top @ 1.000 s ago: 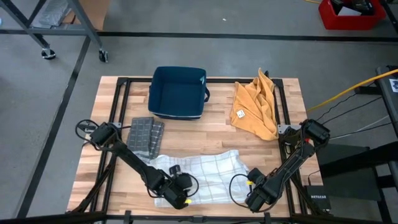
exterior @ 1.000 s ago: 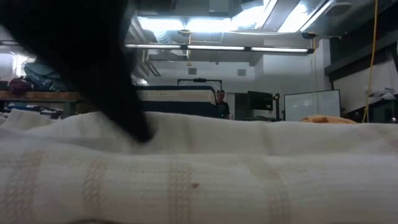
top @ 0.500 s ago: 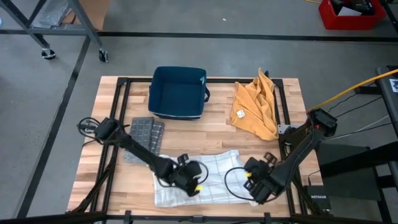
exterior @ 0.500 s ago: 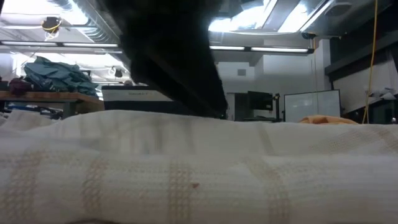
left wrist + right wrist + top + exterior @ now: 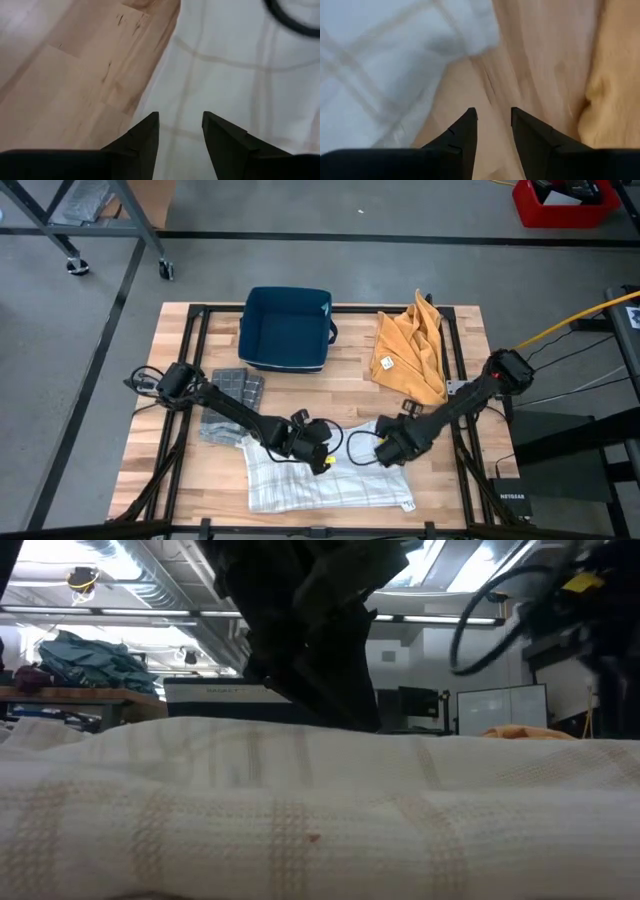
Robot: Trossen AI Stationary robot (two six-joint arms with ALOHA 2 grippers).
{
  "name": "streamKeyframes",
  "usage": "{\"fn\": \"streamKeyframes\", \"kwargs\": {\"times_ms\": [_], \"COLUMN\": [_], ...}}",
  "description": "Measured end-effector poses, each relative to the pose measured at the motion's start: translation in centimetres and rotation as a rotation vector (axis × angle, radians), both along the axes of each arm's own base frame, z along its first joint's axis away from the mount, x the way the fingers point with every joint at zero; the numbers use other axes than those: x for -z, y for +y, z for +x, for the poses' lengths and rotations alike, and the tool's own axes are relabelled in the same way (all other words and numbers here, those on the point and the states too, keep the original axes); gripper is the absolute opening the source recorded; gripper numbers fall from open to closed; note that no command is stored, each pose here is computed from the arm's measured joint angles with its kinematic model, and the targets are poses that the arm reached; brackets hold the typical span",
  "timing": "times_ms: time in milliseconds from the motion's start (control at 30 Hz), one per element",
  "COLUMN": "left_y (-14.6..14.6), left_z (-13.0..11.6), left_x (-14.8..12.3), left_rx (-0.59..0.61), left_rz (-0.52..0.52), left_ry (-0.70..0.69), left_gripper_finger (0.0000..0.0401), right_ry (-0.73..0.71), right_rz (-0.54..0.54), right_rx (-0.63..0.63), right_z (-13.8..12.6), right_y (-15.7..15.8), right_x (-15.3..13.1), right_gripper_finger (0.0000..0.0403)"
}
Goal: Fold towel
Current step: Fold the white patterned towel
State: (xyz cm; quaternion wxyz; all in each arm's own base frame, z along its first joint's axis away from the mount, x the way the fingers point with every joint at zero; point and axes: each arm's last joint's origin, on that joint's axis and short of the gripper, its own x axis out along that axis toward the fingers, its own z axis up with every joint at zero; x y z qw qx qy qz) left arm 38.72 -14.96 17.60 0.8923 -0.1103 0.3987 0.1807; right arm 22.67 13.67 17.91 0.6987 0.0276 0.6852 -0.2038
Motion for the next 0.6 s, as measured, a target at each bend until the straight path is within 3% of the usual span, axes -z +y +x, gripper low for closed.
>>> {"fn": "streamKeyframes", "kwargs": {"times_ms": [300, 467, 600], "left_y": [0.0, -0.1, -0.3], "left_z": [0.0, -0.1, -0.2], "left_x": [0.0, 0.1, 0.1], "left_rx": [0.002, 0.025, 0.032], "left_rz": [-0.003, -0.037, -0.037], "left_ry": [0.006, 0.020, 0.029], "left_gripper_finger": [0.0143, 0.0143, 0.0143], "right_ry": [-0.004, 0.021, 0.141], "right_rz": [0.077, 0.215, 0.363], "right_rx": [-0.163, -0.186, -0.172], "right_z": [2.2, 2.7, 1.9], "right_y": [-2.3, -2.8, -2.5], "right_x": [0.2, 0.3, 0.2], "right_gripper_finger": [0.0124, 0.0124, 0.0124]}}
